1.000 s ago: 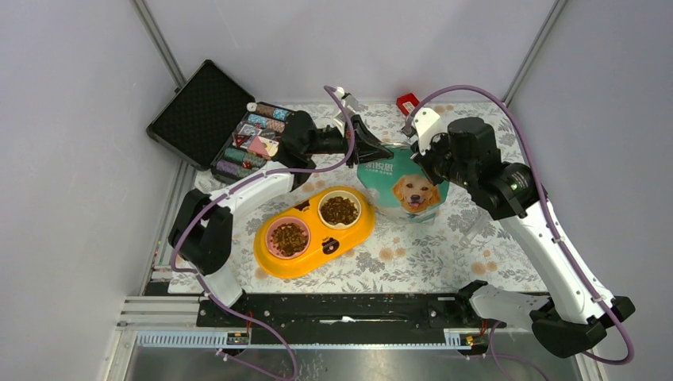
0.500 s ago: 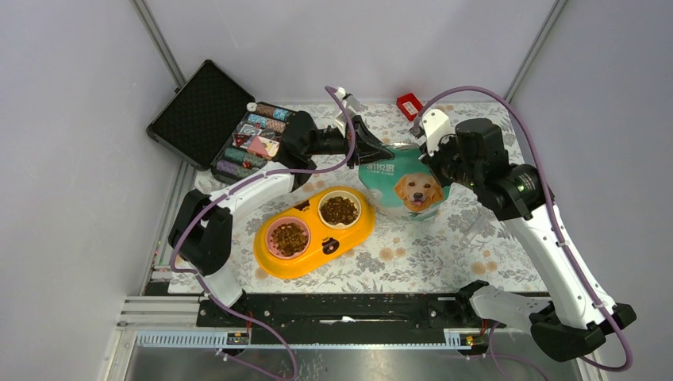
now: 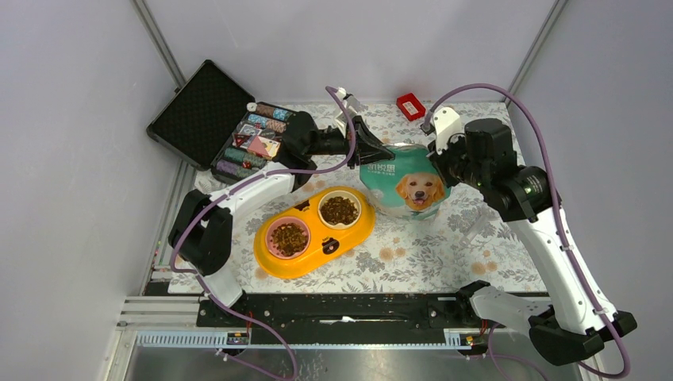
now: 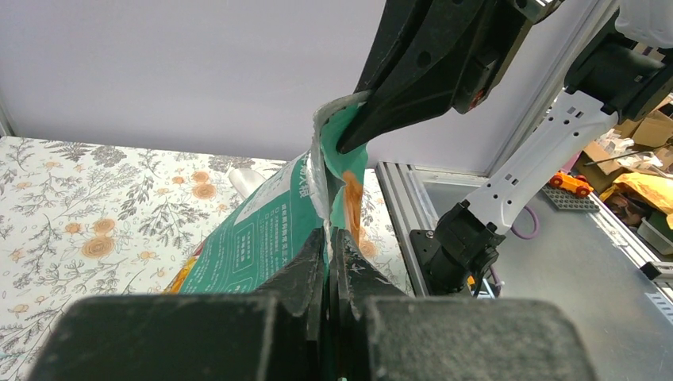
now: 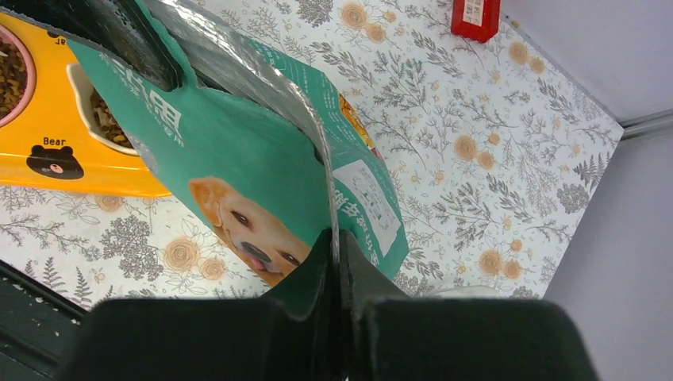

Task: Serve the pet food
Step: Close the pet food bag at the center of the board.

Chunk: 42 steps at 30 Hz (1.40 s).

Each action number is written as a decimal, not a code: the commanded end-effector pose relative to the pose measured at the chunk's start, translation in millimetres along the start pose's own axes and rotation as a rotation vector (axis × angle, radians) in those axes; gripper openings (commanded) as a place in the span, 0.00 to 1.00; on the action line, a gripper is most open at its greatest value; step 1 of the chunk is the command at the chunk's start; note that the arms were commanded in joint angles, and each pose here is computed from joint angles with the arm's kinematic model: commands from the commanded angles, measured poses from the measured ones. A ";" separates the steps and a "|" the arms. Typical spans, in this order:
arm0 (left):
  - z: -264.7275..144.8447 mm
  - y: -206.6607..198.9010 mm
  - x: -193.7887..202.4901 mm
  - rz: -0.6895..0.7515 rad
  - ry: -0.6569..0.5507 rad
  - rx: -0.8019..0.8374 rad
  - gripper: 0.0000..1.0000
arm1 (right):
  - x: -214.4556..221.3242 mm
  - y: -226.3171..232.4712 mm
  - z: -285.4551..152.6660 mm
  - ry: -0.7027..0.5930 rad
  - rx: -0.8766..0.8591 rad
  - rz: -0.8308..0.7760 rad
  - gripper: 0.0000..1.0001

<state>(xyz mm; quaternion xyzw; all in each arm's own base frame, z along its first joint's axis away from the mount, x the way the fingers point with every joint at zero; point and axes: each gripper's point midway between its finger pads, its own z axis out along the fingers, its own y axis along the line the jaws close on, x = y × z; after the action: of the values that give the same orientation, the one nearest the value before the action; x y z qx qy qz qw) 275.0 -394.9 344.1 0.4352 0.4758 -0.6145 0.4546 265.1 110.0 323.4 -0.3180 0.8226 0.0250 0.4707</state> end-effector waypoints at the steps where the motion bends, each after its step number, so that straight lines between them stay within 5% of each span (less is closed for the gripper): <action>1: -6.0 -20.1 -38.6 0.115 -0.049 0.042 0.00 | -5.2 -36.9 -26.6 -0.032 0.172 0.015 0.00; 2: -5.9 -19.8 -39.3 0.116 -0.051 0.041 0.00 | -4.5 -38.6 -27.8 -0.024 0.180 0.020 0.06; 4: -5.7 -20.1 -40.2 0.120 -0.052 0.042 0.00 | 1.0 -40.3 -27.9 0.012 0.184 0.018 0.50; 5: -5.6 -20.0 -40.5 0.121 -0.052 0.043 0.00 | 2.8 -42.1 -28.5 0.018 0.196 0.020 0.58; 7: -6.0 -19.7 -41.2 0.121 -0.052 0.042 0.00 | 3.8 -45.5 -30.3 0.014 0.215 0.029 0.57; 8: -5.9 -20.0 -42.0 0.123 -0.053 0.042 0.00 | 3.6 -46.5 -31.9 0.006 0.220 0.034 0.38; 9: -5.9 -19.6 -42.0 0.123 -0.052 0.041 0.00 | 4.0 -47.1 -32.8 0.003 0.223 0.039 0.06; 10: -5.8 -20.0 -42.4 0.124 -0.052 0.042 0.00 | 4.7 -49.3 -34.1 0.002 0.236 0.052 0.00; 15: -5.4 -19.2 -42.6 0.126 -0.053 0.042 0.00 | 0.6 -45.8 -35.8 -0.027 0.212 0.082 0.00; 18: -5.1 -19.7 -44.4 0.127 -0.055 0.043 0.00 | 0.0 -43.0 -34.3 -0.026 0.192 0.090 0.49; 19: -5.3 -20.0 -44.5 0.128 -0.055 0.043 0.00 | -0.6 -42.5 -34.3 -0.029 0.189 0.092 0.48; 20: -5.5 -19.9 -45.2 0.132 -0.056 0.041 0.00 | -1.1 -42.0 -35.0 -0.034 0.187 0.094 0.18; 21: -5.8 -19.3 -44.8 0.130 -0.055 0.038 0.00 | -1.0 -44.1 -36.3 -0.035 0.202 0.107 0.01; 26: -6.2 -16.2 -45.1 0.125 -0.057 0.030 0.00 | -11.9 -46.7 -44.6 -0.121 0.216 0.154 0.00; 27: -6.0 -15.6 -45.3 0.125 -0.058 0.029 0.00 | -12.5 -46.5 -45.6 -0.116 0.211 0.157 0.18; 28: -5.8 -14.8 -46.1 0.123 -0.060 0.026 0.00 | -12.7 -45.9 -46.0 -0.112 0.206 0.159 0.46; 30: -4.2 -12.3 -47.7 0.101 -0.058 0.018 0.00 | -14.8 -43.4 -48.1 -0.123 0.192 0.162 0.74; 37: -2.4 -2.2 -51.3 0.052 -0.040 -0.020 0.50 | -25.9 -34.6 -56.3 -0.214 0.153 0.186 0.79; 42: -2.1 0.5 -48.6 0.034 -0.028 -0.022 0.49 | -21.5 -30.5 -48.7 -0.194 0.132 0.193 0.76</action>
<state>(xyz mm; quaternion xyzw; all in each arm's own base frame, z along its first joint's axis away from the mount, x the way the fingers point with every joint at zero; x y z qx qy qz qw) 289.4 -388.9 366.0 0.4202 0.4919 -0.6112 0.4559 245.6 72.7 371.9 -0.2067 0.8061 0.0299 0.5537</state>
